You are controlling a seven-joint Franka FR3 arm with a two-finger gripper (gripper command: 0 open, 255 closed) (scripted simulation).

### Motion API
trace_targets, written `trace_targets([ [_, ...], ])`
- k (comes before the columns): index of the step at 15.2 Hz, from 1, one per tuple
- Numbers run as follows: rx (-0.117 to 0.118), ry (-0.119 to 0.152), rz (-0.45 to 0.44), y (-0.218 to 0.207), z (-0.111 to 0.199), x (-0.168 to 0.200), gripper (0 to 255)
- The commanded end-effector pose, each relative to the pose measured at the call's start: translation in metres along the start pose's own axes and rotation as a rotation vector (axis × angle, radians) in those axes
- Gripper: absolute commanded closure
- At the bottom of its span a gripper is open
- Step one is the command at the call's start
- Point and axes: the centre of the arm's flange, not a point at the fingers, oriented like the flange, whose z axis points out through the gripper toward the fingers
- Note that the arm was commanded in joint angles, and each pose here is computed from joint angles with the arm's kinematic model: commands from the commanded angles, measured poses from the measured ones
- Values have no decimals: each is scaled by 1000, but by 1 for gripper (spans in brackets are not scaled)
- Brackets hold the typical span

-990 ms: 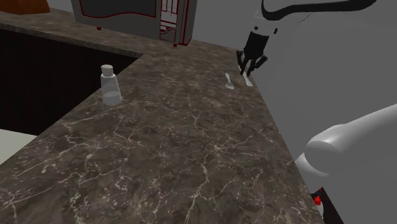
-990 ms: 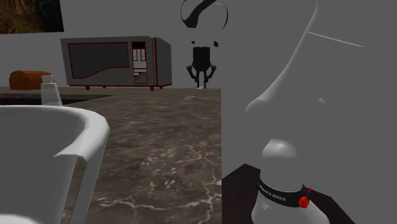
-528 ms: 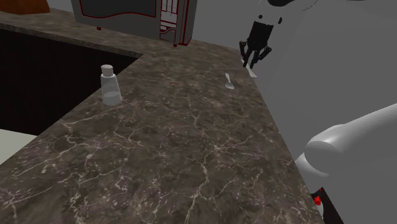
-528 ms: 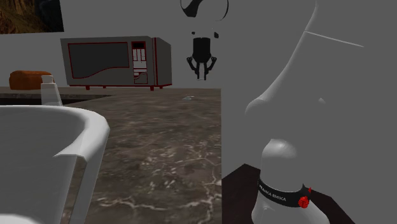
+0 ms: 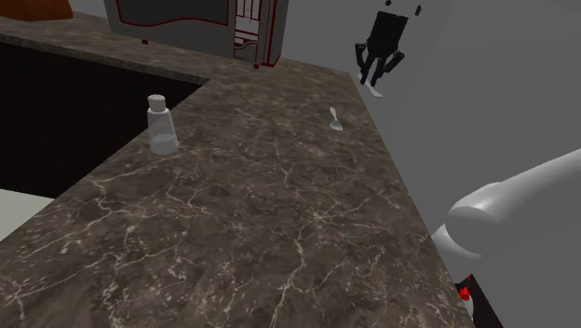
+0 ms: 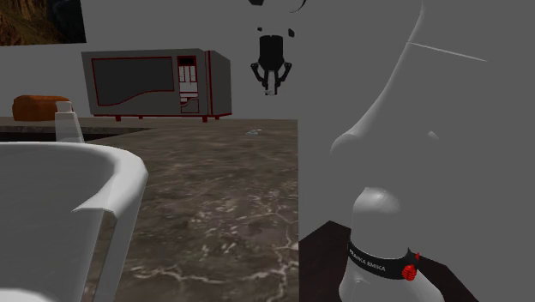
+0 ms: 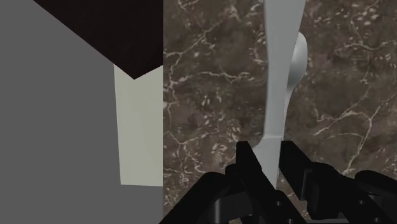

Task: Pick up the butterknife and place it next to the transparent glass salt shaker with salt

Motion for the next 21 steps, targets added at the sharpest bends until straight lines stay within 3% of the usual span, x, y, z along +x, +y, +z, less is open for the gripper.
trace_targets([
  [1,0,0,0,1,-9,1,255],
  [8,0,0,0,1,-46,1,255],
  [21,0,0,0,-148,-47,-84,255],
])
